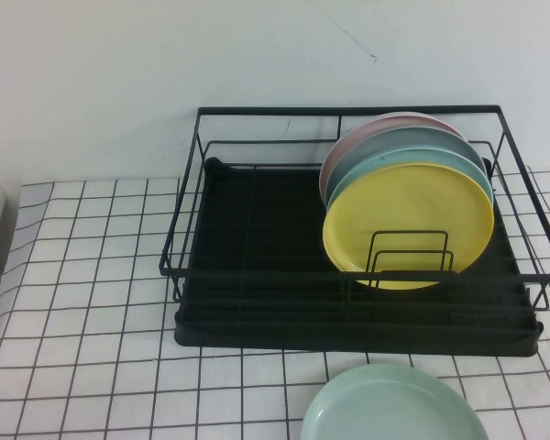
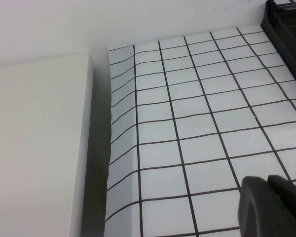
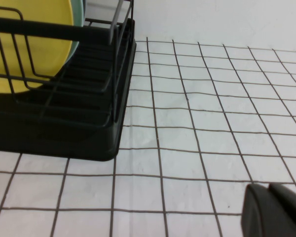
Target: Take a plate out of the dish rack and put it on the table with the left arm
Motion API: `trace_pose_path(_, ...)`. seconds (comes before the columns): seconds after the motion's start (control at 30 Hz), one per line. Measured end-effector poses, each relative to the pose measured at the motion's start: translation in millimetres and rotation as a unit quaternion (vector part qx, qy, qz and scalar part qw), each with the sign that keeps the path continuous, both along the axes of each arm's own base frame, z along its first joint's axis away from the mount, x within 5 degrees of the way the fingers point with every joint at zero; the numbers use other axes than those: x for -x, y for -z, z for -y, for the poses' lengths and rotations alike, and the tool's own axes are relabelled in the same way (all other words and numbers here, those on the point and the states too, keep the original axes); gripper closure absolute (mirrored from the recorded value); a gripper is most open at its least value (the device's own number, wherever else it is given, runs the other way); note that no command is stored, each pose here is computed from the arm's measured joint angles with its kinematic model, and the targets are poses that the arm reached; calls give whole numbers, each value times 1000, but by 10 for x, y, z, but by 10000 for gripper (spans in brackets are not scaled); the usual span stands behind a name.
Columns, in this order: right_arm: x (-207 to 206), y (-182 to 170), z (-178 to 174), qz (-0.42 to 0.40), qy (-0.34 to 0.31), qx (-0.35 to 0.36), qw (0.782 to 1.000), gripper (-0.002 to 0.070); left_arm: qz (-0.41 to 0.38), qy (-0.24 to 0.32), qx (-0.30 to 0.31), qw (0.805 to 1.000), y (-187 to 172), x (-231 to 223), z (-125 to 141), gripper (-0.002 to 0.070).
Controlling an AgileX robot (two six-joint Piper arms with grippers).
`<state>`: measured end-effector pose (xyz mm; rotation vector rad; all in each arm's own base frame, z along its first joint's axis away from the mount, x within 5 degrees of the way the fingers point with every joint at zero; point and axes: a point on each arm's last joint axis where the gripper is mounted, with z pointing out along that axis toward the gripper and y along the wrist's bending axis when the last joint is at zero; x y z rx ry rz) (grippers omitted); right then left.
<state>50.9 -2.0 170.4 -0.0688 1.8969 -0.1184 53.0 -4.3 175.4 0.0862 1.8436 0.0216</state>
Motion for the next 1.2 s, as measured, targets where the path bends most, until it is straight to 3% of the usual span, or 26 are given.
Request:
trace_pose_path(0.2, 0, 0, 0, 0, 0, 0, 1000, 678, 1, 1, 13, 1000, -2, 0, 8, 678)
trace_pose_path(0.43, 0, 0, 0, 0, 0, 0, 1000, 678, 17, 4, 105, 994, -36, -8, 55, 678)
trace_pose_path(0.53, 0, 0, 0, 0, 0, 0, 1000, 678, 32, 5, 194, 981, -81, -13, 90, 678)
trace_pose_path(0.67, 0, 0, 0, 0, 0, 0, 1000, 678, 67, -7, 328, 942, -170, -25, 97, 678)
trace_pose_path(0.77, 0, 0, 0, 0, 0, 0, 1000, 678, 80, -14, 380, 921, -205, -28, 89, 678)
trace_pose_path(1.0, 0, 0, 0, 0, 0, 0, 1000, 678, 83, -14, 407, 909, -231, -26, 92, 678)
trace_pose_path(1.2, 0, 0, 0, 0, 0, 0, 1000, 678, 5, 58, 345, 937, -703, -57, 241, 678)
